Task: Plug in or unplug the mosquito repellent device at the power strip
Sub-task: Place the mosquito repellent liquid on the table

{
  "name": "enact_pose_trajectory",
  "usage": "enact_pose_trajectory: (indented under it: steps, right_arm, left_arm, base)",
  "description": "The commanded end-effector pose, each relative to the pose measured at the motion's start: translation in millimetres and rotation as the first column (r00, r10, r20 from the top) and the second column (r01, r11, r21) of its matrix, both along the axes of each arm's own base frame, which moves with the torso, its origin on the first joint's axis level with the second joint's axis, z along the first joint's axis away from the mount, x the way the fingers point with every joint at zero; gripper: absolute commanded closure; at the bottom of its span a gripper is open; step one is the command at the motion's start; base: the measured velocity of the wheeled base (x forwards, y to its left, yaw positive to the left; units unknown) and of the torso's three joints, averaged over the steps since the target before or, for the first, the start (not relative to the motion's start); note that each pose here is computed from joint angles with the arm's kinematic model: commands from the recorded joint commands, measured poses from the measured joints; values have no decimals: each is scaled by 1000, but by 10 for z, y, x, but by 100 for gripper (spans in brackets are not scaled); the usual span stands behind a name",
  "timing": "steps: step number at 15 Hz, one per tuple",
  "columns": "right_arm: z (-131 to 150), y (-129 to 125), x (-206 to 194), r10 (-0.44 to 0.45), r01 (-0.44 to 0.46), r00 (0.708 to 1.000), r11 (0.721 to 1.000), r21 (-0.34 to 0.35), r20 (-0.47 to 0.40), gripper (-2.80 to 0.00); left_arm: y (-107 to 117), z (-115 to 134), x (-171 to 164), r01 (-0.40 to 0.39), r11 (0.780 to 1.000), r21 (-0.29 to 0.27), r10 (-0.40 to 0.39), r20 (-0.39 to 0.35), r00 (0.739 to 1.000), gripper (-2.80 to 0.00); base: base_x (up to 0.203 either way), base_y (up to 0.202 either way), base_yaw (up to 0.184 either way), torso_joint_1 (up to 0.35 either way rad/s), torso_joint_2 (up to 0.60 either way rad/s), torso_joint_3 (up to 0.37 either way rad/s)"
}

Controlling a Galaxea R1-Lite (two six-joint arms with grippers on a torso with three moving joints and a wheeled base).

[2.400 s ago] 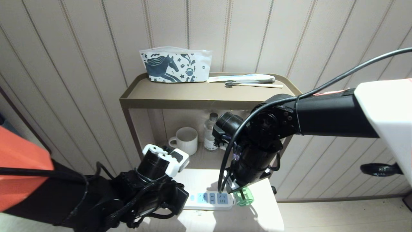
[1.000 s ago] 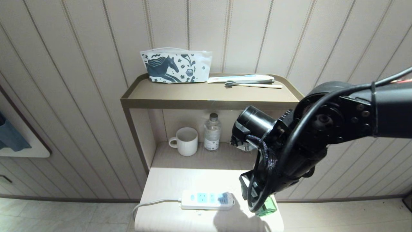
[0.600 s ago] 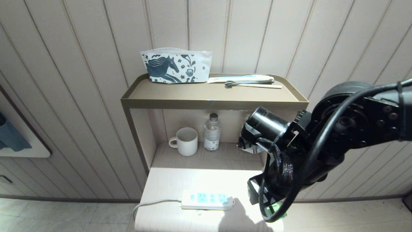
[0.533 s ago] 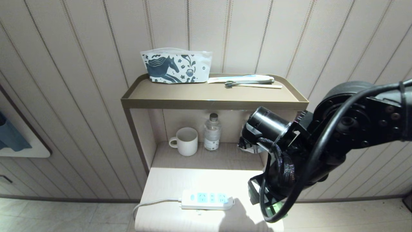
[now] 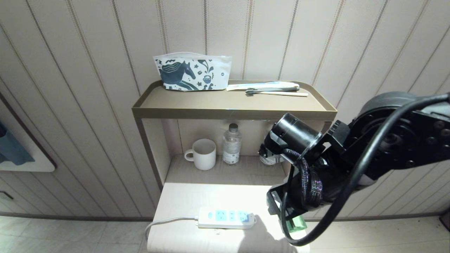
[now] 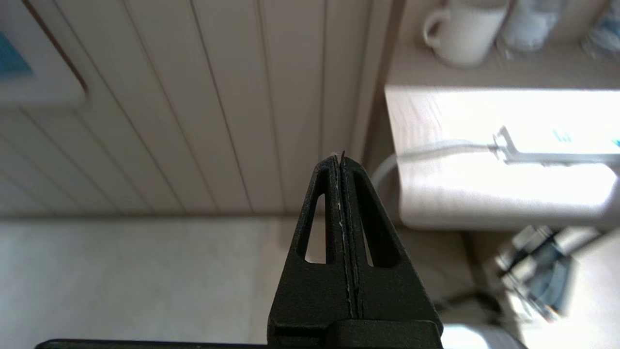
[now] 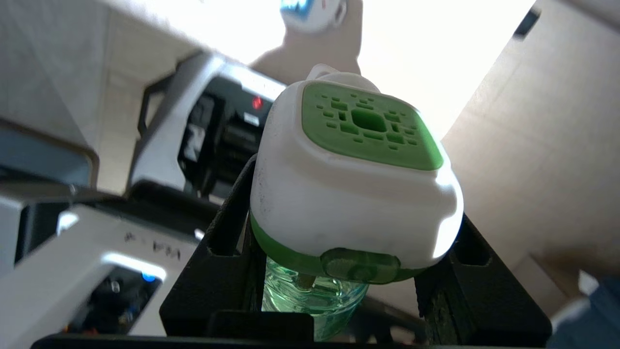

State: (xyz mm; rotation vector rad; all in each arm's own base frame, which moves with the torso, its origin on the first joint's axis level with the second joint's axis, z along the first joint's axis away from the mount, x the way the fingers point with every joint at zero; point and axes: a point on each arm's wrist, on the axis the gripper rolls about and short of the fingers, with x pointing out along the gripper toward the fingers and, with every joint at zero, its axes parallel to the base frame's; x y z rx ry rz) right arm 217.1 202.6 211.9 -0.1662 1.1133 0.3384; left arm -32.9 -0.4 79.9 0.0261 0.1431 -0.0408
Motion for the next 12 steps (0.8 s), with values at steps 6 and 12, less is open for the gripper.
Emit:
enact_pose_trajectory:
  steps: [6, 12]
  right_arm:
    - [13, -29, -245, -20, 20, 977, 1000, 3, 212, 0]
    - [-245, -14, -233, -64, 32, 942, 994, 101, 330, 0]
  left_arm:
    - [-5, -62, 96, 20, 996, 85, -30, 114, 993, 0]
    - [5, -55, 101, -25, 1000, 2, 24, 125, 992, 0]
  base:
    - [0, 0, 0, 0, 0, 0]
    - [0, 0, 0, 0, 0, 0]
